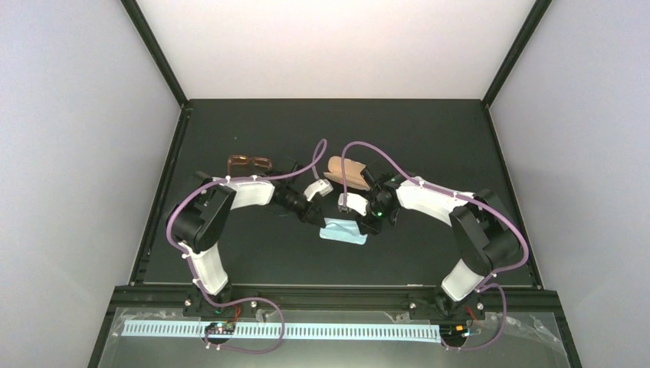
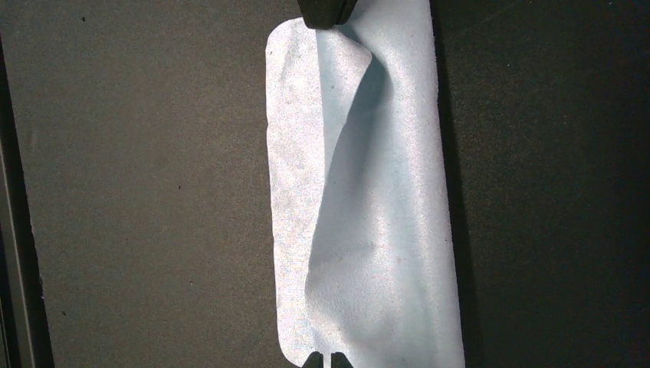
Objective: Organize the sunglasses
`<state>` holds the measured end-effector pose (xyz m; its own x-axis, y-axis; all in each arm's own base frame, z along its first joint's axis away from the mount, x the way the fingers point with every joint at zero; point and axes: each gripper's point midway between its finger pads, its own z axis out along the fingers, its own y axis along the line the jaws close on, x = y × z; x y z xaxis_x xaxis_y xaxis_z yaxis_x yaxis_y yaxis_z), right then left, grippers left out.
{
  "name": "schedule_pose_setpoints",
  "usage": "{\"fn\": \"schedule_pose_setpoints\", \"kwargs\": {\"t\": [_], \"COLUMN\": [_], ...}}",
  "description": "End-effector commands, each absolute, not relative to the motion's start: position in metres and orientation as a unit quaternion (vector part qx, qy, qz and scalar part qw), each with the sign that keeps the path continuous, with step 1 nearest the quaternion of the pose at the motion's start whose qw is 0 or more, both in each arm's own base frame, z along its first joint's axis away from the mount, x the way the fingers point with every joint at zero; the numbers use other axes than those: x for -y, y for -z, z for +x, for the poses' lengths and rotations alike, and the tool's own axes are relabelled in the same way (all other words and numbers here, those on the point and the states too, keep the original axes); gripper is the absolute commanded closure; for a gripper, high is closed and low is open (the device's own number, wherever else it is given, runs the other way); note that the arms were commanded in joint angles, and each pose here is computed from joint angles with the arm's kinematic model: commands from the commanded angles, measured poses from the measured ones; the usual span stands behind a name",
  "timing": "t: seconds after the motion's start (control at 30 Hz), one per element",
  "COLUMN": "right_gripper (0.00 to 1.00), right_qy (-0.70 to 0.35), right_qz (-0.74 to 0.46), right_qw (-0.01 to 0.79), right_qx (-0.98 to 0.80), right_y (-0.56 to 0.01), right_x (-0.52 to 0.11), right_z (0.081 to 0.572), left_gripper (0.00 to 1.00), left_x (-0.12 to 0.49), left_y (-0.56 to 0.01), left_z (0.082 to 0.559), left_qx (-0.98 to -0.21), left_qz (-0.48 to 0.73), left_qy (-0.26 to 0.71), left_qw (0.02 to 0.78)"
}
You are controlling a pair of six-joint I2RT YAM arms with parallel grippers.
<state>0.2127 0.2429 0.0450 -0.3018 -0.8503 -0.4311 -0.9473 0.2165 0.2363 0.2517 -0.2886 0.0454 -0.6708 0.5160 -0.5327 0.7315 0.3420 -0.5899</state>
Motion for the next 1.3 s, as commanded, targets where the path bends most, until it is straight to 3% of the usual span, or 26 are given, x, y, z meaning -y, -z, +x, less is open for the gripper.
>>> {"fn": "schedule_pose_setpoints", "kwargs": {"t": [0.0, 1.27], "right_gripper": [0.96, 0.90], "right_qy": [-0.240, -0.245], "right_qz": [-0.585, -0.550], "right_qw": [0.114, 0.124], "right_qx": [-0.767, -0.789], "right_y": [-0.048, -0.059], "right_x": [-0.247, -0.233], "right_z": [0.211, 0.226], "left_gripper": [0.98, 0.99], "left_x": [0.291, 0.287], "left_y": [-0.043, -0.066], "left_z": [0.244, 0.242], "left_qx": [-0.801, -0.778], "left_qz": [0.394, 0.418], "left_qy": [0.436, 0.448], "left_qw": [0.116, 0.136]}}
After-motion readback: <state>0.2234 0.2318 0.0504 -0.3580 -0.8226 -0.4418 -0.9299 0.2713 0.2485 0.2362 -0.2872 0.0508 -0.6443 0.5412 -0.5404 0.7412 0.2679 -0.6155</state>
